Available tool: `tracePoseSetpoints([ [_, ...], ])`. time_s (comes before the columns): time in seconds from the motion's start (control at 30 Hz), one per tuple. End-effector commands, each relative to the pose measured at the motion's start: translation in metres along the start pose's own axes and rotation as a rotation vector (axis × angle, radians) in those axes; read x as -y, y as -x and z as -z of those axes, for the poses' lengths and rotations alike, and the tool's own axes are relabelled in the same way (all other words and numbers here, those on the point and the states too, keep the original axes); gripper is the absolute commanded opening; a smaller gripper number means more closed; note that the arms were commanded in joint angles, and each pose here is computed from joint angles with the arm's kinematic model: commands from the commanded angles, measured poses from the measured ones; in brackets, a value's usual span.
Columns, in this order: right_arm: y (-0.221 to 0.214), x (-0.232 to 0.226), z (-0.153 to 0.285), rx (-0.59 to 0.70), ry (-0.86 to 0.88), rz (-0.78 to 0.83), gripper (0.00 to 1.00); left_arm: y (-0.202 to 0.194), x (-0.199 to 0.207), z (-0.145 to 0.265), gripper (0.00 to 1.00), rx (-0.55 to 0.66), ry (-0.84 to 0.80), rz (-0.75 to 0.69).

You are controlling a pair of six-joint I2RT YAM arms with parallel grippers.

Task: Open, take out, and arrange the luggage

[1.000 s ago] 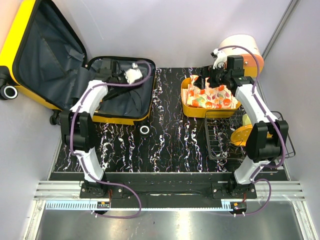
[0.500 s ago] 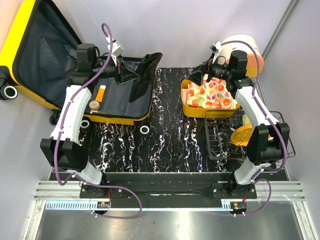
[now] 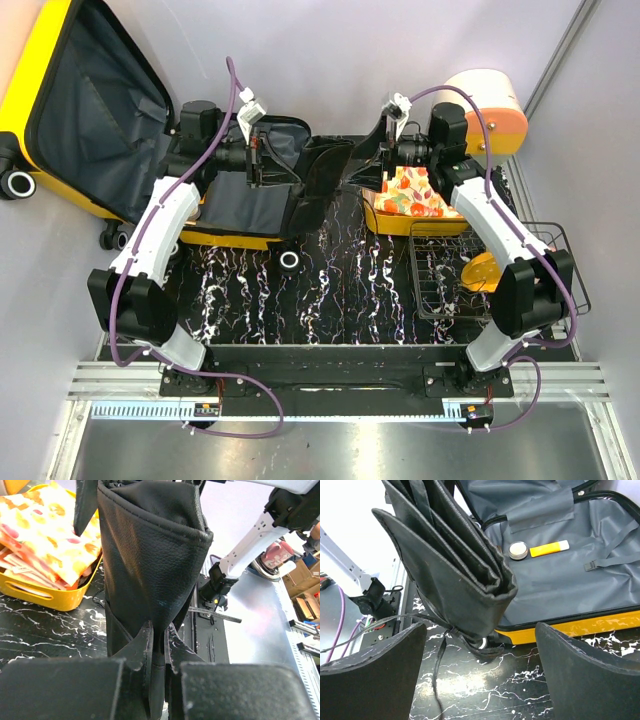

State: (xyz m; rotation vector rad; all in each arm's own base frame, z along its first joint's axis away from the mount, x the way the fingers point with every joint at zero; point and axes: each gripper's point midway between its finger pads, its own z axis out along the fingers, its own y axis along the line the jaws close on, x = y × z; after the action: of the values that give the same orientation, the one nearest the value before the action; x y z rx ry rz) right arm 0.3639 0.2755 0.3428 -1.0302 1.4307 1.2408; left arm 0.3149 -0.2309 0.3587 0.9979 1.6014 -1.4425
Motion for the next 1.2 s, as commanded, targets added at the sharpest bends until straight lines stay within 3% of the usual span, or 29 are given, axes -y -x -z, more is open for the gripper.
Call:
tracePoseSetpoints([
  [0.0,0.036,-0.030,-0.004,0.045,0.075,0.095,0.98,0.017,0.038,-0.001,0.00,0.014,-0.102,-0.118],
  [0.1,0.046,-0.040,-0.007,0.062,0.093,0.080,0.87,0.018,0.035,-0.003,0.00,0.014,-0.093,-0.110],
  [0.17,0.048,-0.045,-0.008,0.061,0.104,0.052,0.72,0.019,0.031,-0.005,0.00,0.014,-0.087,-0.101],
  [0.2,0.049,-0.048,-0.006,0.062,0.101,0.044,0.57,0.020,0.029,-0.006,0.00,0.017,-0.072,-0.104],
  [0.27,0.048,-0.049,-0.005,0.057,0.084,0.021,0.39,0.021,0.026,-0.008,0.00,0.016,-0.067,-0.092],
  [0.3,0.049,-0.051,-0.003,0.058,0.074,0.025,0.17,0.023,0.023,-0.009,0.00,0.019,-0.050,-0.089],
  [0.33,0.049,-0.053,-0.002,0.057,0.063,0.024,0.05,0.023,0.018,-0.010,0.02,0.021,-0.034,-0.072],
  [0.37,0.049,-0.047,0.000,0.061,0.017,0.009,0.00,0.023,0.016,-0.010,0.06,0.022,-0.024,-0.067],
  [0.43,0.051,-0.047,0.006,0.075,-0.039,-0.013,0.00,0.025,0.008,-0.011,0.19,0.029,0.008,-0.062],
  [0.5,0.051,-0.032,0.018,0.103,-0.145,-0.086,0.00,0.028,-0.002,-0.011,0.43,0.042,0.071,-0.060],
  [0.57,0.053,-0.015,0.030,0.139,-0.241,-0.170,0.00,0.031,-0.009,-0.009,0.52,0.053,0.112,-0.073],
  [0.6,0.052,-0.001,0.044,0.161,-0.302,-0.209,0.00,0.033,-0.020,-0.006,0.80,0.065,0.184,-0.071],
  [0.63,0.053,0.009,0.054,0.187,-0.347,-0.246,0.00,0.035,-0.027,-0.003,0.89,0.074,0.223,-0.081],
  [0.73,0.051,0.046,0.096,0.310,-0.534,-0.398,0.00,0.039,-0.043,0.004,0.96,0.093,0.311,-0.087],
  [0.87,0.031,0.091,0.149,0.496,-0.797,-0.575,0.00,0.040,-0.046,0.004,0.96,0.096,0.315,-0.089],
  [1.03,-0.004,0.125,0.183,0.568,-1.001,-0.658,0.00,0.039,-0.045,0.003,0.97,0.097,0.307,-0.086],
  [1.17,-0.052,0.152,0.217,0.593,-1.265,-0.816,0.00,0.036,-0.043,0.005,0.97,0.084,0.315,-0.100],
])
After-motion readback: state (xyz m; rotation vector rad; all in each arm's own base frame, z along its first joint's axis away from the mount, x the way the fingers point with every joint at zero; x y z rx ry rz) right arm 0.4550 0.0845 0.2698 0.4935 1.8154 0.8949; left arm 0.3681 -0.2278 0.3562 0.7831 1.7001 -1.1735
